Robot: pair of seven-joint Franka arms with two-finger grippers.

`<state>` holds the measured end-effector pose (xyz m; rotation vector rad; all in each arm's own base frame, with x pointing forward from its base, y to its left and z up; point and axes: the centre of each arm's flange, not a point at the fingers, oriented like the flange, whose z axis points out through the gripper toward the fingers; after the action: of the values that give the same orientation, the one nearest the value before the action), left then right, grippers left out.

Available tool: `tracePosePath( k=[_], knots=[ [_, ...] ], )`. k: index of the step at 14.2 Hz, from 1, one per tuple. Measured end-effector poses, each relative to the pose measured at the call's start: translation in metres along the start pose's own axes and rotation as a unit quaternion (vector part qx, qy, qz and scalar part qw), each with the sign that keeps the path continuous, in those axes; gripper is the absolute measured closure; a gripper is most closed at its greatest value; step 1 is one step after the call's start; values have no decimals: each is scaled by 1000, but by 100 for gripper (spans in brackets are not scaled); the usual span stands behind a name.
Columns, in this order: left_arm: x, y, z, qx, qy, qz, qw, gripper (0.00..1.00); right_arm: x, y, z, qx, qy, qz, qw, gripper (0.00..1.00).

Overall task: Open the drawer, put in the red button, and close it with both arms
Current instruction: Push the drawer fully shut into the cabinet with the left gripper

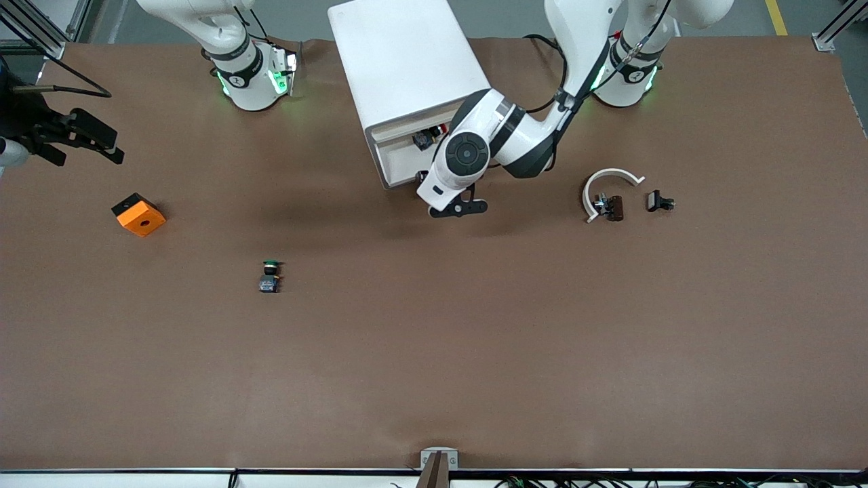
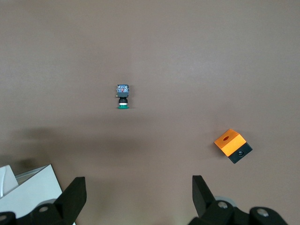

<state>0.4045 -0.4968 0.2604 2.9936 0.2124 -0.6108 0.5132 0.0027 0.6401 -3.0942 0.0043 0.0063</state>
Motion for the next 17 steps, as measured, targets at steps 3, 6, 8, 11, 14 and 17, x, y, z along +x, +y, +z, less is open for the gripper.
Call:
tracePosePath(
  k=[3, 6, 8, 11, 14, 17],
  knots=[
    [-21, 12, 14, 5, -15, -6, 1000, 0, 0, -3, -6, -1, 6, -3, 1000, 0],
    [-40, 20, 26, 6, -32, -9, 999, 0, 0, -2, -9, -1, 9, -2, 1000, 0],
    [-48, 24, 30, 9, -34, -12, 999, 0, 0, -2, -9, -2, 9, -2, 1000, 0],
    [-49, 25, 32, 10, -34, -21, 999, 0, 0, -1, -9, -3, 9, -2, 1000, 0],
    [-46, 24, 30, 8, -32, -24, 999, 0, 0, 2, -9, -20, 9, -1, 1000, 0],
    [-3, 8, -5, -21, -16, -57, 998, 0, 1, 2, -8, -23, 9, -2, 1000, 0]
  ],
)
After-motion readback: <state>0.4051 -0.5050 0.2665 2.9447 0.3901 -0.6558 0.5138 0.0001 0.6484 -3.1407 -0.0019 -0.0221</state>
